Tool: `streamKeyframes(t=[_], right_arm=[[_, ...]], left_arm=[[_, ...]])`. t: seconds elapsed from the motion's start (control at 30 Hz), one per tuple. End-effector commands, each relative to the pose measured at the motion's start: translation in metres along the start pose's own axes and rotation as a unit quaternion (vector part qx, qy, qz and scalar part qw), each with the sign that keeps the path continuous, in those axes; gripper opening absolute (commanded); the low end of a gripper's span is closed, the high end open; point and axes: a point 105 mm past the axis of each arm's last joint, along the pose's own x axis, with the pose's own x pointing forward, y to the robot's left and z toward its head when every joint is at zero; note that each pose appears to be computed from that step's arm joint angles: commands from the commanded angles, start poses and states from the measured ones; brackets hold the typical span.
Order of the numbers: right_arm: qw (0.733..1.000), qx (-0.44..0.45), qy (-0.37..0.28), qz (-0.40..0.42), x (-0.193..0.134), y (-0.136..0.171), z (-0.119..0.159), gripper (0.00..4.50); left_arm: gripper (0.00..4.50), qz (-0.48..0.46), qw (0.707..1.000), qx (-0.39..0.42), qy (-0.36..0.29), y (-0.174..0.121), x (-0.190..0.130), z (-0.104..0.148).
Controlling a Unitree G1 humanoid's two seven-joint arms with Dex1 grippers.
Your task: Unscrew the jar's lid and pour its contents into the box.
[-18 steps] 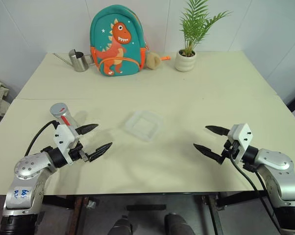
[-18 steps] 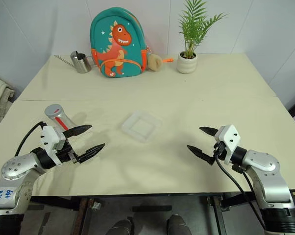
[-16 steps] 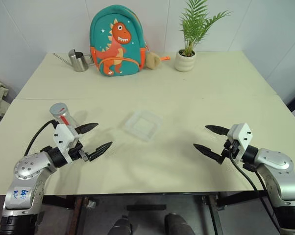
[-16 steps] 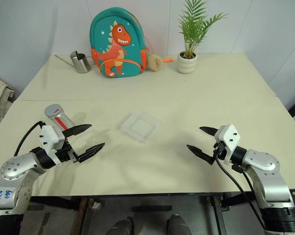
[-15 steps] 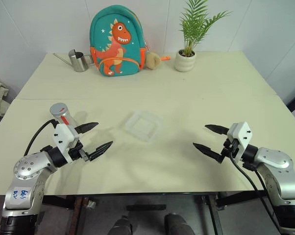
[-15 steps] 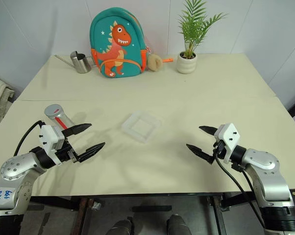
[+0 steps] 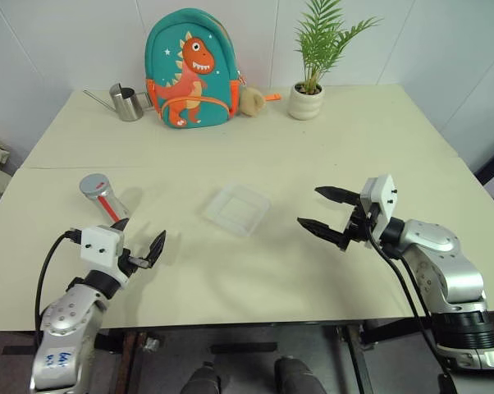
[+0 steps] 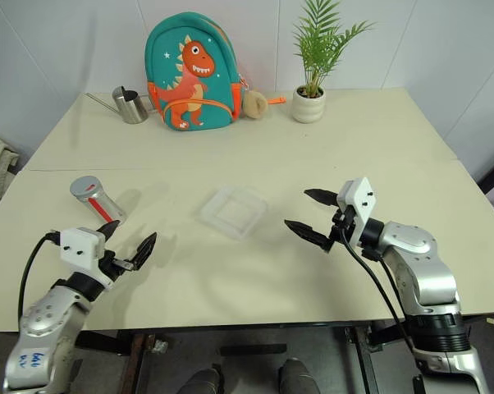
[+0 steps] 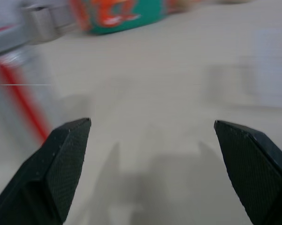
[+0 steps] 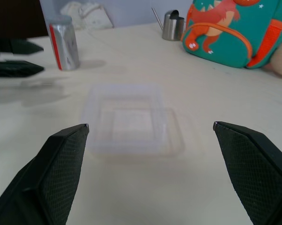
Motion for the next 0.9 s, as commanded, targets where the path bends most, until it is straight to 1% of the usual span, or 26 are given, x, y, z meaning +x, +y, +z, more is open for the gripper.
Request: streamKeyframes(t=[0.03,0.07,0.13,0.2,0.23,0.3,0.5,0.63,0.73,0.77,0.9], right_arm=[[0.999,-0.012,-0.018,0.034,0.012,0.011,0.014,4.48],[0.999,-0.013,-0.020,0.044,0.016,0.013,0.015,4.48],[0.998,-0.014,-0.021,0.053,0.021,0.017,0.014,4.48],[0.998,-0.013,-0.021,0.058,0.023,0.020,0.012,4.48],[0.998,-0.014,-0.019,0.060,0.023,0.021,0.011,4.48],[0.998,-0.011,-0.016,0.058,0.022,0.020,0.008,4.48],[0.998,-0.009,-0.018,0.051,0.023,0.025,0.006,4.48],[0.999,-0.010,-0.017,0.046,0.022,0.026,0.005,4.48],[0.999,-0.009,-0.015,0.043,0.021,0.026,0.005,4.48],[0.999,-0.010,-0.013,0.046,0.022,0.027,0.004,4.48],[0.999,-0.010,-0.013,0.049,0.022,0.029,0.005,4.48]], left_arm=[[4.48,0.077,0.997,-0.004,-0.030,0.003,0.006,0.016],[4.48,0.104,0.994,-0.014,-0.030,0.002,0.012,0.015],[4.48,0.121,0.992,-0.030,-0.022,0.000,0.019,0.012],[4.48,0.135,0.990,-0.019,-0.021,0.001,0.023,0.014],[4.48,0.163,0.986,0.015,-0.019,0.007,0.023,0.016],[4.48,0.206,0.977,0.049,-0.015,0.016,0.023,0.017],[4.48,0.261,0.964,0.025,-0.031,0.024,0.023,0.022],[4.48,0.263,0.964,0.026,-0.029,0.024,0.028,0.021],[4.48,0.282,0.959,0.011,-0.029,0.034,0.034,0.019],[4.48,0.284,0.958,0.029,-0.028,0.035,0.040,0.020],[4.48,0.276,0.961,0.011,-0.024,0.030,0.054,0.017]])
